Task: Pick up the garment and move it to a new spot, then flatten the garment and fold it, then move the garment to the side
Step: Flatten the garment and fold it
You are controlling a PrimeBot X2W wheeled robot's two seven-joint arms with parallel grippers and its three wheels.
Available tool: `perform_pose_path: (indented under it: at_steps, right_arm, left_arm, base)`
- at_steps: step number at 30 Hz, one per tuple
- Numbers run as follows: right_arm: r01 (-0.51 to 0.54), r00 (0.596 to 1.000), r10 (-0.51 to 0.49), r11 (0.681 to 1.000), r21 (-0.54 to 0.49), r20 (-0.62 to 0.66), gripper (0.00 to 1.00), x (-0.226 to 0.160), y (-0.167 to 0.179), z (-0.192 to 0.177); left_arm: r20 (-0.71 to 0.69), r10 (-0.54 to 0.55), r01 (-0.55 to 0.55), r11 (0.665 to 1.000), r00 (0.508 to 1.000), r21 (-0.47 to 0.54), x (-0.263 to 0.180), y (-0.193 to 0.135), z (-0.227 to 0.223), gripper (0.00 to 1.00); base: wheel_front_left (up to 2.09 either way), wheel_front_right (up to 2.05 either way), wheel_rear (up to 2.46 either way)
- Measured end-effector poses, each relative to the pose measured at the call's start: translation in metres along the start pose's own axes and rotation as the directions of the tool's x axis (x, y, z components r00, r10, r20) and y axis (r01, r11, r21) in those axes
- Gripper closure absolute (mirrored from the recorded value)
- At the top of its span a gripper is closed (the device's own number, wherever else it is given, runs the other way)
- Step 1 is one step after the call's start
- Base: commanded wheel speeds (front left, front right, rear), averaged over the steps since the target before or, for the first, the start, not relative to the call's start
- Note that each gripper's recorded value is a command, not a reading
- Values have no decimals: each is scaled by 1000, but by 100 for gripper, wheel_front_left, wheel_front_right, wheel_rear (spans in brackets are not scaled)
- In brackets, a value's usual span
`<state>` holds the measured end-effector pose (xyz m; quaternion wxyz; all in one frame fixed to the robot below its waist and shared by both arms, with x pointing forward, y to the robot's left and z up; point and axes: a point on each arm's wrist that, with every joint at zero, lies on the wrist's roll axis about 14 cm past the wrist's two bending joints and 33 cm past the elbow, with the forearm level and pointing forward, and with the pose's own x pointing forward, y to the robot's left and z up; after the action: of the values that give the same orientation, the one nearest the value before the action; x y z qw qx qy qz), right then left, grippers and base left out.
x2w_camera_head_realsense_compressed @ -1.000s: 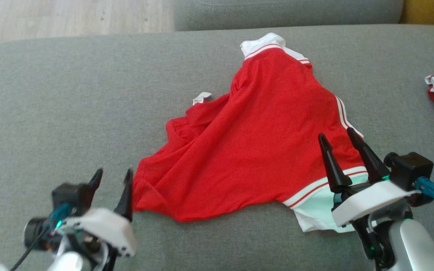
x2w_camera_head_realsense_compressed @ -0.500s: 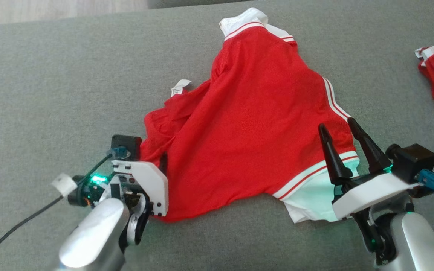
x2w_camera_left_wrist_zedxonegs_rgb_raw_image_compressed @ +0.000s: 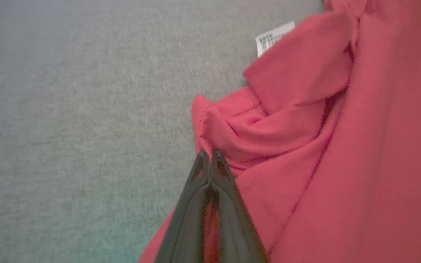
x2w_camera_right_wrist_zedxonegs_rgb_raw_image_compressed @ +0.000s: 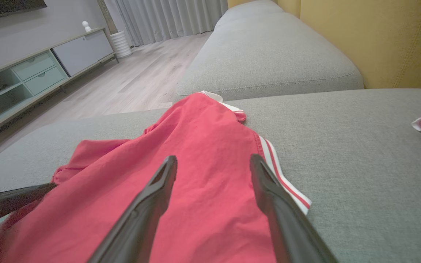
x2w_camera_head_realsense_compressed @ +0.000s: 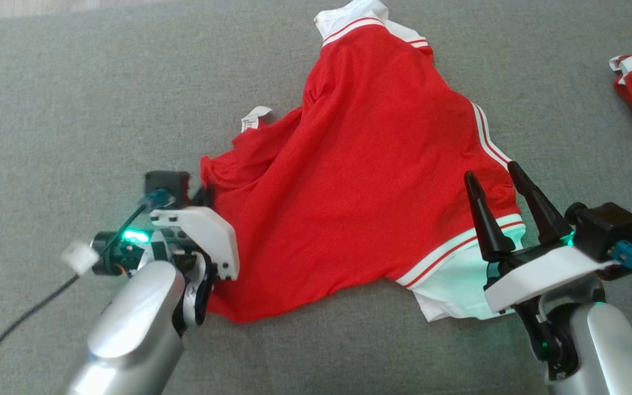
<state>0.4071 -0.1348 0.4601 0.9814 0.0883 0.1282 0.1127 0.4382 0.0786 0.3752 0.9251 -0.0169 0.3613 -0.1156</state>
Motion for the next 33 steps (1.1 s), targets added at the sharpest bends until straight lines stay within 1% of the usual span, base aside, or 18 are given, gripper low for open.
perform_pose_path:
  at_steps: [3, 5, 8, 10, 13, 15, 19, 20, 21, 23, 25, 27, 29, 30, 33]
  right_arm:
    - [1, 1000, -1, 1000, 0, -6, 0, 1, -1, -2]
    - [2, 1000, -2, 1000, 0, -7, 0, 1, -2, -2]
    - [4, 1000, -4, 1000, -1, -3, 0, 2, -2, -1]
    - [4, 1000, -4, 1000, -3, 4, 0, 2, -3, 2]
    - [6, 1000, -6, 1000, -7, 11, 0, 3, -3, 5]
    - [10, 1000, -10, 1000, -7, 10, 0, 2, -4, 4]
    - [20, 1000, -20, 1000, -6, 6, 0, 0, -8, 3]
    - [22, 1000, -22, 1000, -6, 6, 0, -1, -8, 3]
    - [23, 1000, -23, 1000, -6, 5, 0, -1, -8, 3]
    - [24, 1000, -24, 1000, -7, 5, 0, -2, -8, 3]
    - [23, 1000, -23, 1000, -7, 10, 0, -4, -7, 4]
    - [21, 1000, -21, 1000, -10, 23, 0, -6, -6, 9]
    - [24, 999, -23, 1000, -13, 42, 0, -8, -7, 15]
    - [24, 999, -23, 1000, -13, 42, 0, -8, -7, 15]
    - [31, 997, -30, 999, -16, 68, 0, -12, -8, 24]
  left_arm:
    - [145, 12, -4, 998, 989, -58, 3, 2, 23, 100]
    - [257, 19, -1, 998, 966, -68, 3, 4, 47, 100]
    - [413, 31, 1, 997, 910, -76, 0, 10, 92, 100]
    - [492, 39, -1, 997, 870, -78, -3, 14, 117, 100]
    - [554, 54, -10, 996, 831, -83, -4, 21, 137, 100]
    - [566, 66, -22, 996, 822, -85, -1, 27, 140, 100]
    - [530, 77, -44, 996, 845, -74, 10, 35, 133, 100]
    - [515, 74, -46, 997, 854, -67, 12, 36, 130, 61]
    - [503, 64, -40, 998, 862, -58, 13, 35, 127, 0]
    - [472, 42, -26, 999, 881, -39, 16, 31, 116, 0]
    - [454, 27, -9, 999, 890, -42, 14, 29, 109, 0]
    - [464, 14, 17, 998, 886, -62, 8, 27, 103, 0]
    - [485, 14, 43, 993, 875, -107, -1, 28, 94, 0]
    - [485, 14, 43, 993, 875, -107, -1, 28, 94, 0]
    - [514, 2, 84, 986, 858, -143, -19, 28, 81, 0]
  base:
    - [0, 0, 0]
    - [0, 0, 0]
    - [0, 0, 0]
    - [0, 0, 0]
    - [0, 0, 0]
    - [0, 0, 0]
    - [0, 0, 0]
    - [0, 0, 0]
    - [0, 0, 0]
    - [0, 0, 0]
    - [0, 0, 0]
    - [0, 0, 0]
    - [0, 0, 0]
    - [0, 0, 0]
    - [0, 0, 0]
